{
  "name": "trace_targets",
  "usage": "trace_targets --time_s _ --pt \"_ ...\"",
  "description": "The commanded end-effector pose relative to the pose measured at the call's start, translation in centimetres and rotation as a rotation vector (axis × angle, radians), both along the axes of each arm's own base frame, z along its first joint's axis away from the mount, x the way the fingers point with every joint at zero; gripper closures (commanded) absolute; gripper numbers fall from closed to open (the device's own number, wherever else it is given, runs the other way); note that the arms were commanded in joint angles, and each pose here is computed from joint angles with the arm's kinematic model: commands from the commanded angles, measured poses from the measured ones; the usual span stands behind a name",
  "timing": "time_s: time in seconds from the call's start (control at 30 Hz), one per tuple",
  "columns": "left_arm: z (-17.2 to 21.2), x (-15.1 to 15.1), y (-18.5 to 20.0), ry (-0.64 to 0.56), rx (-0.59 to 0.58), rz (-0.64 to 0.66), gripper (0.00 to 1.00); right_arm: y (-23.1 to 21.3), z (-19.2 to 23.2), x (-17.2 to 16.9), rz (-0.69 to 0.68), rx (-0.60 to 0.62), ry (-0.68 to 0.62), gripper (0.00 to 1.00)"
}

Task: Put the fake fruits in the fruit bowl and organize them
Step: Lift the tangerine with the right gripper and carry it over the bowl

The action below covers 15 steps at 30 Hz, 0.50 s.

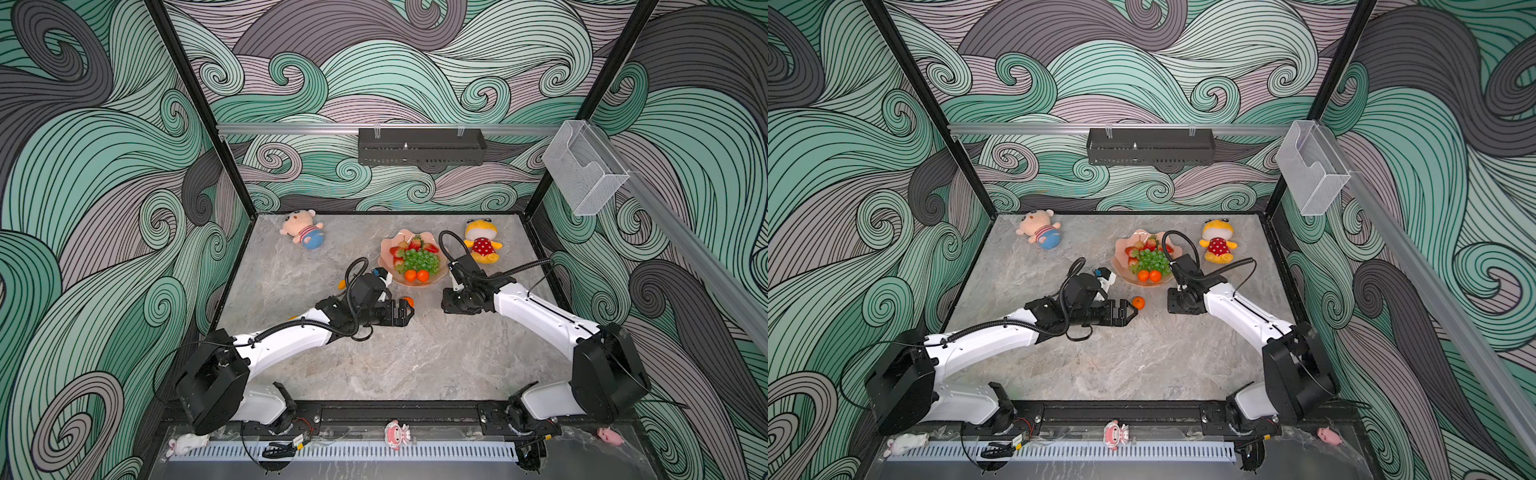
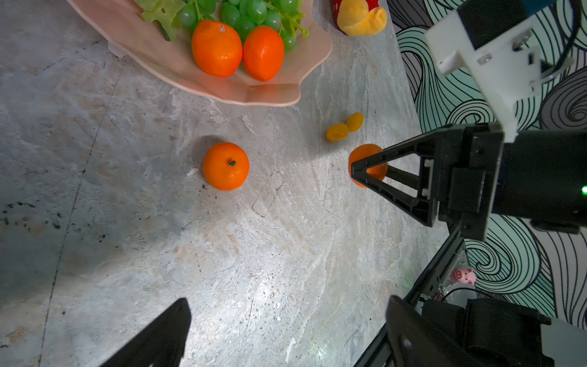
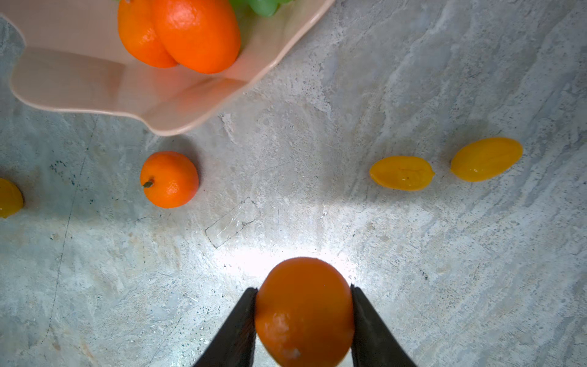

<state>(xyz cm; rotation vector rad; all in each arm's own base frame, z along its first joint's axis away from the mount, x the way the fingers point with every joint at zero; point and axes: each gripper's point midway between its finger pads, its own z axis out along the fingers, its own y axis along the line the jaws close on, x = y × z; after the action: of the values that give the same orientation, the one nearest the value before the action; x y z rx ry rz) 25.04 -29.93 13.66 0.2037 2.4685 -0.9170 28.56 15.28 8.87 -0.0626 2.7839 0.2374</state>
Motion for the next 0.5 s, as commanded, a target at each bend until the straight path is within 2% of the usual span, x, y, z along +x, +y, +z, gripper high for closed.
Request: trace_targets --time_s 0.0,0.47 --pt "1.6 1.0 0.6 -0.024 -0.030 0.044 0.01 0.0 2.3 0.7 0.001 -0.011 -0.050 0.58" --pt "3.2 5.3 3.6 -0.025 -0.103 0.131 0.02 3.8 5.9 4.9 0.051 0.031 -0.112 0.58"
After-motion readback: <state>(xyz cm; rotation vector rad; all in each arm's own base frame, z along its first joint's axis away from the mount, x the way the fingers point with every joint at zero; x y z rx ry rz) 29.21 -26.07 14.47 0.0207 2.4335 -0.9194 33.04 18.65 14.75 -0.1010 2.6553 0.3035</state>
